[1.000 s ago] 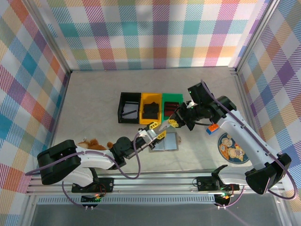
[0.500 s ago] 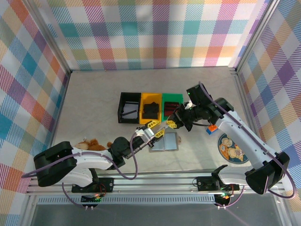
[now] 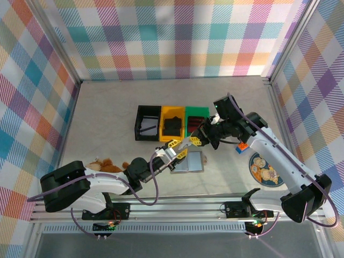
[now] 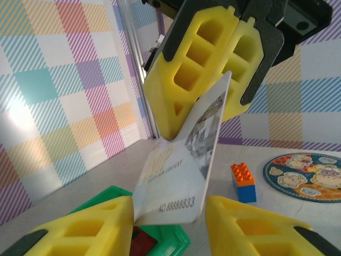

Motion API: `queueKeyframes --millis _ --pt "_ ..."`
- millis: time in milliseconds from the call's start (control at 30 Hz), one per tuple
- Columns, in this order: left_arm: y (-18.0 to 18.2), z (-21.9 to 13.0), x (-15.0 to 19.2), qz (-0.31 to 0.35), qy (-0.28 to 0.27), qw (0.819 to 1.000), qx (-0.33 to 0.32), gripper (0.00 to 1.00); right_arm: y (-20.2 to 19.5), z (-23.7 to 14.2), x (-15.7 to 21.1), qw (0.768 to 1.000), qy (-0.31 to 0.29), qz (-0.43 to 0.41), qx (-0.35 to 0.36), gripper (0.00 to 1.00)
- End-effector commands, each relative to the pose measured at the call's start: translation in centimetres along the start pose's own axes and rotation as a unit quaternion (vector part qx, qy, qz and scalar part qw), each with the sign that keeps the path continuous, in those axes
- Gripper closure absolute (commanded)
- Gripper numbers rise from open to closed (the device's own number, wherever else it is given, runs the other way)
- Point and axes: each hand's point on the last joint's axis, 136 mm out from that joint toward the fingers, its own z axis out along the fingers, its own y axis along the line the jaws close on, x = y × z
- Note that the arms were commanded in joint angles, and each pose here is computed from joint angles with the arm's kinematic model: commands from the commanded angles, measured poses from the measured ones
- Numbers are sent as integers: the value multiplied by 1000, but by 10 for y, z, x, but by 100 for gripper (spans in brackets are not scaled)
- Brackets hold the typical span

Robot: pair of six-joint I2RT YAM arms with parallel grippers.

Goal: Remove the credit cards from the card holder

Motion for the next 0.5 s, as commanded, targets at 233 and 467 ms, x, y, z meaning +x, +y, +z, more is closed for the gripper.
queueKeyframes --millis 233,467 --pt "5 -3 -15 4 -27 1000 -13 65 -3 -1 7 1000 11 7 -6 100" --pt "5 -3 -15 4 -28 1000 -13 71 -3 1 8 1000 18 9 -7 100"
